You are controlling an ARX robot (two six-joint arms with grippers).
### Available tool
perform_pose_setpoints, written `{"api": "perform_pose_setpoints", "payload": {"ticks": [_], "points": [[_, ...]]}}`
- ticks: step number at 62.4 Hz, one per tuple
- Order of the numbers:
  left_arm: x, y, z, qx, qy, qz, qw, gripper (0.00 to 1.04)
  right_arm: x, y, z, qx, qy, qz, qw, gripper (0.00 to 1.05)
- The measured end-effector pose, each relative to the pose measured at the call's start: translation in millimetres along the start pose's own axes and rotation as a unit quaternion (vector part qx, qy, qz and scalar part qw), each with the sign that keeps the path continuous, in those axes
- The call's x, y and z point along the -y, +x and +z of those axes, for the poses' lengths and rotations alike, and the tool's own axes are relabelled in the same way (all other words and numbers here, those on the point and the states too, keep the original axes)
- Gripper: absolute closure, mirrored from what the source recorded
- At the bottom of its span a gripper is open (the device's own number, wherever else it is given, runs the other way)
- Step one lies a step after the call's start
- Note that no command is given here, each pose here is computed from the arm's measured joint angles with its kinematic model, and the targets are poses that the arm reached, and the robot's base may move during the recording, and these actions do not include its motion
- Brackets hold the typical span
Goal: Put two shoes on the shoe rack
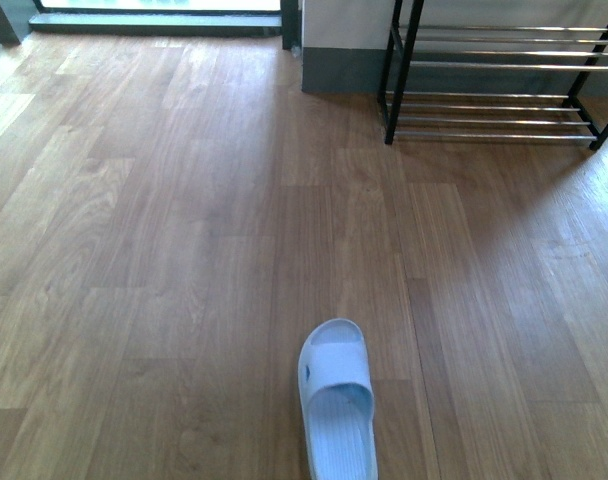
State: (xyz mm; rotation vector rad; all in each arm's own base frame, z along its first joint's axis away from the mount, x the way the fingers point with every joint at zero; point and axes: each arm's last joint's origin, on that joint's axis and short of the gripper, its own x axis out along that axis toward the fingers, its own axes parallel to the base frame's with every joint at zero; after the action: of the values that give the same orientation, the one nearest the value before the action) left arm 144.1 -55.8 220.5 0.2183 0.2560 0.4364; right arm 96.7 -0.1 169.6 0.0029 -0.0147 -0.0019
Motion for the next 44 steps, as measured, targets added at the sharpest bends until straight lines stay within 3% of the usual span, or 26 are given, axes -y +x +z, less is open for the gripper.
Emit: {"api": "perform_pose_setpoints", "payload": {"ticks": [44], "points": [[-0.5,0.2,-0.8,-0.001,0.000,0.004,1.000,1.03,-0.1,0.1,-0.2,-0.001,0.000,0.002,1.000,0.09]]}}
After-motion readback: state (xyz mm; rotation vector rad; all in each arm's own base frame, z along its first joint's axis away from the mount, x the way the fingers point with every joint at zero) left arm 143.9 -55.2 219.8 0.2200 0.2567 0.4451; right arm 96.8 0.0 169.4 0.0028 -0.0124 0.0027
